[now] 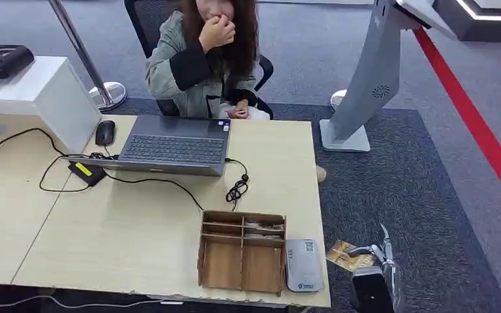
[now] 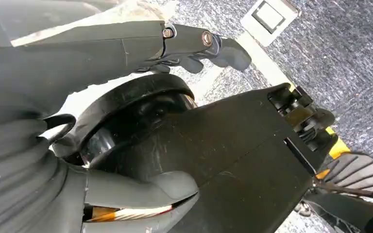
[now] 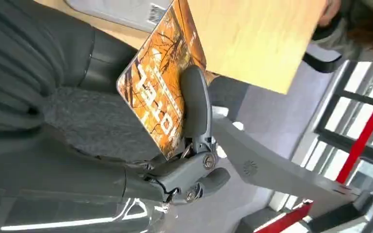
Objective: Pass the card to the sensor for recognition and then transmit it.
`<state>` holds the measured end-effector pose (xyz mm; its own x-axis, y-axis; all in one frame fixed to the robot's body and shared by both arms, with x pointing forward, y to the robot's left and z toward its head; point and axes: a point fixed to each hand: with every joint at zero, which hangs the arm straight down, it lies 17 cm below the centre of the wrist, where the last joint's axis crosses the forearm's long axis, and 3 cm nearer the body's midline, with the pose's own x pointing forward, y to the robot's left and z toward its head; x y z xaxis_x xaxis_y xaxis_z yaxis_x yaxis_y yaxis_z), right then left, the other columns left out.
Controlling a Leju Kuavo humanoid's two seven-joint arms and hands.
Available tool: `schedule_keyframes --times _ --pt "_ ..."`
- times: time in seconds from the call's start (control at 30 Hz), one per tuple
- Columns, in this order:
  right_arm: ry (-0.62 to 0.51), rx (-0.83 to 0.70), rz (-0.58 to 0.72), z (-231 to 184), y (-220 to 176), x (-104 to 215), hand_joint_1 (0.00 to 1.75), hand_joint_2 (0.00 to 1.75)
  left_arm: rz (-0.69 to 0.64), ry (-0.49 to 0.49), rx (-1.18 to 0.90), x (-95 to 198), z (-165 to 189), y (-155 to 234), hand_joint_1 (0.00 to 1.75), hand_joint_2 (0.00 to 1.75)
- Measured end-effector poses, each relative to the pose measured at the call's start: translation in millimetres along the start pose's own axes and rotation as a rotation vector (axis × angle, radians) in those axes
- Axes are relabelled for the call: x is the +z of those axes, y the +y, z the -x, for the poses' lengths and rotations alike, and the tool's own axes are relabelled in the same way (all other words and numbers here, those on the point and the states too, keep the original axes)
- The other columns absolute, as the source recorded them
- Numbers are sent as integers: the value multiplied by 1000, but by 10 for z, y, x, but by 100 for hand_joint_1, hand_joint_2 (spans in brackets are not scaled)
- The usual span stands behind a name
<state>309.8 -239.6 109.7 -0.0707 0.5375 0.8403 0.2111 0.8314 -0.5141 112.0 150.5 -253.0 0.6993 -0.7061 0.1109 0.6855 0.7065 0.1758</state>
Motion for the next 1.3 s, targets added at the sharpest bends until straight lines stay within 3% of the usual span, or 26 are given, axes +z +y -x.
schedule_keyframes --times 0.2,0.57,0.87,1.13,1.3 --pt "23 115 -50 242 351 129 175 175 0 -1 0 0 -2 0 0 175" --pt "129 108 -117 667 838 284 175 175 -1 -5 -1 -2 -4 2 0 175" --pt "181 106 -134 851 1000 342 175 175 -3 -6 -1 -4 3 3 0 175" --pt "208 168 -105 918 846 241 175 175 -3 -6 1 -7 8 5 0 175" --pt "167 321 53 663 104 -233 175 175 -4 -1 0 -9 23 7 0 175"
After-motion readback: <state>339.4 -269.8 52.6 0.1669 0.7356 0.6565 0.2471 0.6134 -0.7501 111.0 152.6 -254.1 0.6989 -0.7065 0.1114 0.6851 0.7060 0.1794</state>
